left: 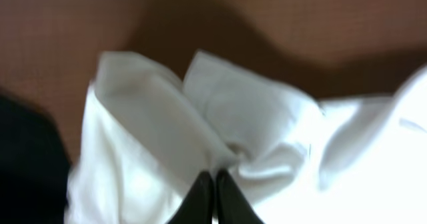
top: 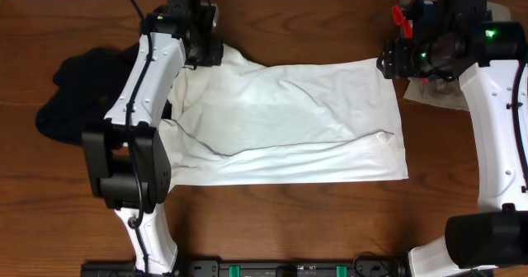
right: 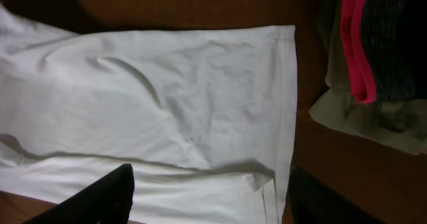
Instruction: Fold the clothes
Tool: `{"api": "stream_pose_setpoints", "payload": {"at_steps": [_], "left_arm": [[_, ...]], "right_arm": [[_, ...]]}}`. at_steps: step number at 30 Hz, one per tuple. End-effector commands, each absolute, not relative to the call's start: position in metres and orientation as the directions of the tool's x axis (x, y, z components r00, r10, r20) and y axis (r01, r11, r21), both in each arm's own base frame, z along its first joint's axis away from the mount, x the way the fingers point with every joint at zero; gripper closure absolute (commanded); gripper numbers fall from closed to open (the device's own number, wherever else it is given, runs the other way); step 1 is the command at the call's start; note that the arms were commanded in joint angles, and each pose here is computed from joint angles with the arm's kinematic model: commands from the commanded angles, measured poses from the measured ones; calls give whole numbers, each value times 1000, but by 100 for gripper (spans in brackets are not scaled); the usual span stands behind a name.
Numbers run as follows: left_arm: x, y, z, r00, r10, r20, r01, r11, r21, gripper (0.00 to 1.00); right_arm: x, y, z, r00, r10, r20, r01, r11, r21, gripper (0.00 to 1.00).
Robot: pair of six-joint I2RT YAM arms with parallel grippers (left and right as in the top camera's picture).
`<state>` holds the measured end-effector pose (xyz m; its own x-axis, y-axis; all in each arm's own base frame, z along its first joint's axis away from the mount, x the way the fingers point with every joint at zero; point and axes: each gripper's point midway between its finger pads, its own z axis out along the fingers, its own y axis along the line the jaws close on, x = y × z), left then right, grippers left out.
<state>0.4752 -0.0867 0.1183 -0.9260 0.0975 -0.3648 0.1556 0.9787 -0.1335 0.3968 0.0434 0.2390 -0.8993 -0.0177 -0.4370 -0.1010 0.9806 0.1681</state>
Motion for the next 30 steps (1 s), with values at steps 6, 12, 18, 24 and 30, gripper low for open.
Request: {"api": "stream_pose_setpoints", "payload": {"at_steps": [6,12,18,24,30], "left_arm": [[408,-78,88,-993,91,-73,101,985,-141,94],[367,-74,69,-992,92,87,80,988,-135,66],[359,-73,76,-989,93,112,78,988,-134,60],[399,-78,123,-990,93,-105,108,984,-143,60],[442,-84,144,-944,104,-312,154,978,-139,46]], "right_arm": [[400,47,238,-898,-42,-438,-124,980,159,28],[400,47,238,-897,-42,-439,-124,980,159,28],[401,47,238,-895,-42,-444,-124,980,158,27],[403,47,233,-896,-42,-441,-124,980,159,27],[405,48,223,-908,-42,-416,-121,979,165,27]]}}
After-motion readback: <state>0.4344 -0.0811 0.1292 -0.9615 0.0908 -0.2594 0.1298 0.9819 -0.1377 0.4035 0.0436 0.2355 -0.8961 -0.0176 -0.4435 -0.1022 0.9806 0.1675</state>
